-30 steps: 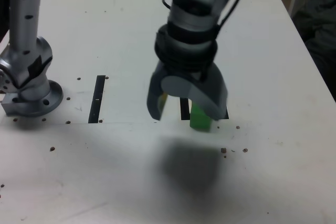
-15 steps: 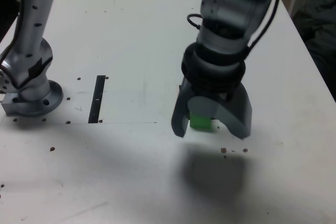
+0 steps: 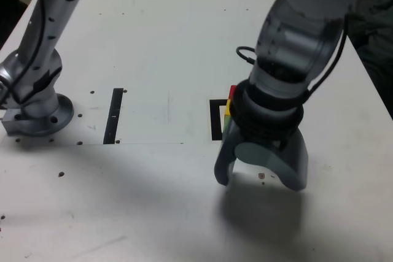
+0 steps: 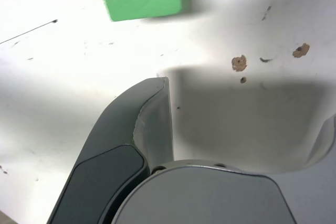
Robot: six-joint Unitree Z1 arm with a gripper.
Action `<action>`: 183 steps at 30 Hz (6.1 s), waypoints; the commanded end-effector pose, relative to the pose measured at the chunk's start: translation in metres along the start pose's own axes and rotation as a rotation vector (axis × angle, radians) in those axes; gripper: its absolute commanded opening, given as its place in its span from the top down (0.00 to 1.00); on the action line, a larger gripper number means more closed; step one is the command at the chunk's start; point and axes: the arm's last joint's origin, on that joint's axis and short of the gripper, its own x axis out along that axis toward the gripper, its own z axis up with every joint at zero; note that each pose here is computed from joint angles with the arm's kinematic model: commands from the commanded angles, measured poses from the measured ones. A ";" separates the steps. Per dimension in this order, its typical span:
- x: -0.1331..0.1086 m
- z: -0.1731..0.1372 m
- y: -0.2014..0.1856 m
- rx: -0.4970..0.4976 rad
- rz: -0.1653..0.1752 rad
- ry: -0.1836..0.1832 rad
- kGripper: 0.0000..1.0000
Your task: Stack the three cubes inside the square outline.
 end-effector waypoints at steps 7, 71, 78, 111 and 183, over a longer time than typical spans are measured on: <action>0.011 0.007 0.020 -0.009 0.007 0.004 0.01; -0.043 -0.066 0.149 -0.150 0.082 0.031 0.00; -0.035 -0.078 0.190 -0.206 0.081 0.056 0.01; 0.022 -0.057 0.294 -0.304 0.024 0.117 0.25; -0.048 -0.052 0.137 -0.183 0.095 0.057 0.76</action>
